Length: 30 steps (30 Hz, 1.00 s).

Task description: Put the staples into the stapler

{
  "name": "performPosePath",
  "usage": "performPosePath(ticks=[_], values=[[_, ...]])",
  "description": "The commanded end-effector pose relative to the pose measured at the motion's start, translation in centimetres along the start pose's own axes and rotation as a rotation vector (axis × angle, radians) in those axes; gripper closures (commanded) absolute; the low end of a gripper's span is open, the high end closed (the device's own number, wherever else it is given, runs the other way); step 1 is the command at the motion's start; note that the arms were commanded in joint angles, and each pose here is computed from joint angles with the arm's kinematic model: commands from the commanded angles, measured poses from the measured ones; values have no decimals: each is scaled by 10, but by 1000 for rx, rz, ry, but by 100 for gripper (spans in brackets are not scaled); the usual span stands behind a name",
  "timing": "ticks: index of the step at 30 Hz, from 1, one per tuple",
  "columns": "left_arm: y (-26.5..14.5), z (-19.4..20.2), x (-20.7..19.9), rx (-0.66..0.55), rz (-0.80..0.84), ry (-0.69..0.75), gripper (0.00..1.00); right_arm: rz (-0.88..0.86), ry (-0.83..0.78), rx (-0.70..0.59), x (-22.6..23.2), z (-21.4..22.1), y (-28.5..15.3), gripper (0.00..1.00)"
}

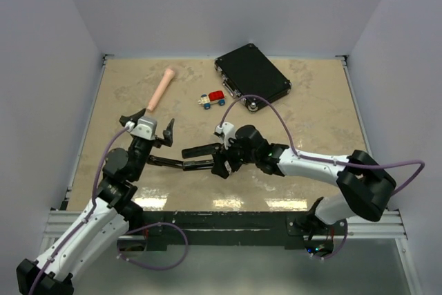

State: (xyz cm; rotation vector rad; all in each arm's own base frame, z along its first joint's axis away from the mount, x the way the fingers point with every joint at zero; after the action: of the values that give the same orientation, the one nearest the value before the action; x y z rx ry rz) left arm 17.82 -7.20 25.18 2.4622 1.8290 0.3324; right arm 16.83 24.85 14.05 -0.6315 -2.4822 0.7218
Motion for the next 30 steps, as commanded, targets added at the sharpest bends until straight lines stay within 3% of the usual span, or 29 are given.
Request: performPosePath(ticks=[1, 5, 12, 19, 30], values=[[-13, 1, 18, 6, -159, 100, 2, 30, -119, -139, 4, -39, 12, 20], [-17, 3, 23, 1, -200, 145, 2, 90, -162, -110, -3, -46, 30, 16], [-18, 11, 23, 8, -213, 167, 2, 46, -180, -4, -2, -47, 50, 16], [-18, 11, 21, -16, -181, 170, 2, -24, -150, 124, 6, -20, 53, 18], [-16, 12, 19, -17, -159, 172, 2, -126, -125, 180, 29, -15, 48, 20]])
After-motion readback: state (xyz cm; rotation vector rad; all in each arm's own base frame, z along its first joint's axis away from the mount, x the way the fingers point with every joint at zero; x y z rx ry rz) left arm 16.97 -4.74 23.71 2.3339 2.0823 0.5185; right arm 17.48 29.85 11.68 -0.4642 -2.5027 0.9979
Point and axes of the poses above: each gripper's point midway between its finger pads, its own y axis out along the fingers, its own x axis along the line the jaws close on, z = x × y, the point moved 10 cm from there along -y, back along the fingers, and after that the axes turned 1 degree about -y, right-handed, at the moved point
